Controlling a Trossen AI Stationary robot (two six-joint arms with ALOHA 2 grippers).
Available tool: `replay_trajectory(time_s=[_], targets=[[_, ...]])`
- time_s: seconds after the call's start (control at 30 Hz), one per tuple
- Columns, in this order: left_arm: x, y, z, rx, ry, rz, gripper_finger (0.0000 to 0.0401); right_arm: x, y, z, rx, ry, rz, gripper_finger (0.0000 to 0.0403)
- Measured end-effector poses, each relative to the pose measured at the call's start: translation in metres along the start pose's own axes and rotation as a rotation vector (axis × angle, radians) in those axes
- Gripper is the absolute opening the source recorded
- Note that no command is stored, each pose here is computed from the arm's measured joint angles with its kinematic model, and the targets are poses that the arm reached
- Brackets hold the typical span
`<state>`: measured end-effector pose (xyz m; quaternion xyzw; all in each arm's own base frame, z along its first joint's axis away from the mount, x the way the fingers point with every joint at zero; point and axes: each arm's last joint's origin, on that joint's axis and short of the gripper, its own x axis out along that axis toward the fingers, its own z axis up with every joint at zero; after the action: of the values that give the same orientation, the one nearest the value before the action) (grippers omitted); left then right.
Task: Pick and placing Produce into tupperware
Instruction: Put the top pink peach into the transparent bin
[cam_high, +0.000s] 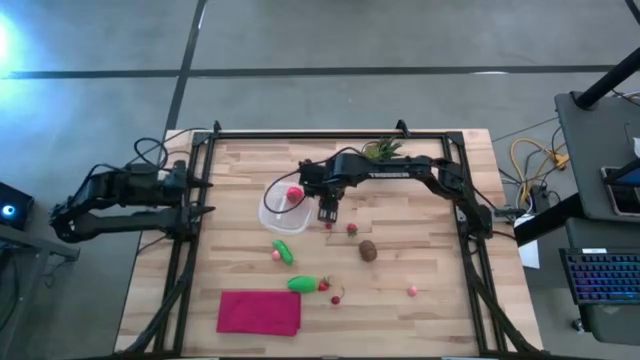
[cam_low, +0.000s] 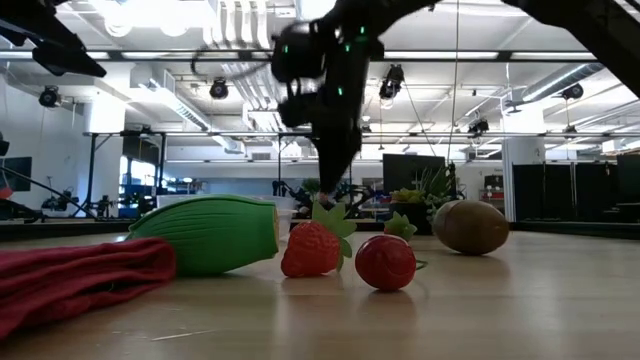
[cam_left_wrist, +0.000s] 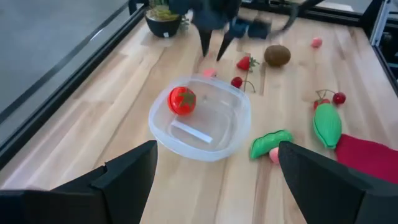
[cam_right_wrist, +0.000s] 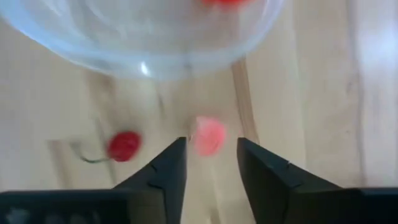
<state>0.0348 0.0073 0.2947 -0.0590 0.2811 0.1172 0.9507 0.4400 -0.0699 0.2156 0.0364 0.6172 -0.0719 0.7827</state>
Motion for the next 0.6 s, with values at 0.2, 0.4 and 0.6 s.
replay_trajectory(time_s=[0.2, 0.4, 0.6], targets=[[0.001, 0.0, 0.001, 0.004, 0.006, 0.002, 0.0319, -0.037, 0.015, 0.016, -0.034, -0.115, 0.046, 0.0106], [0.001, 0.0, 0.001, -0.001, 0.006, 0.002, 0.0319, -0.025, 0.013, 0.008, -0.048, -0.034, 0.012, 0.0133], [0.001, 0.0, 0.001, -0.001, 0.007, 0.002, 0.0319, 0.008, 0.008, -0.012, -0.068, 0.094, 0.007, 0.021]])
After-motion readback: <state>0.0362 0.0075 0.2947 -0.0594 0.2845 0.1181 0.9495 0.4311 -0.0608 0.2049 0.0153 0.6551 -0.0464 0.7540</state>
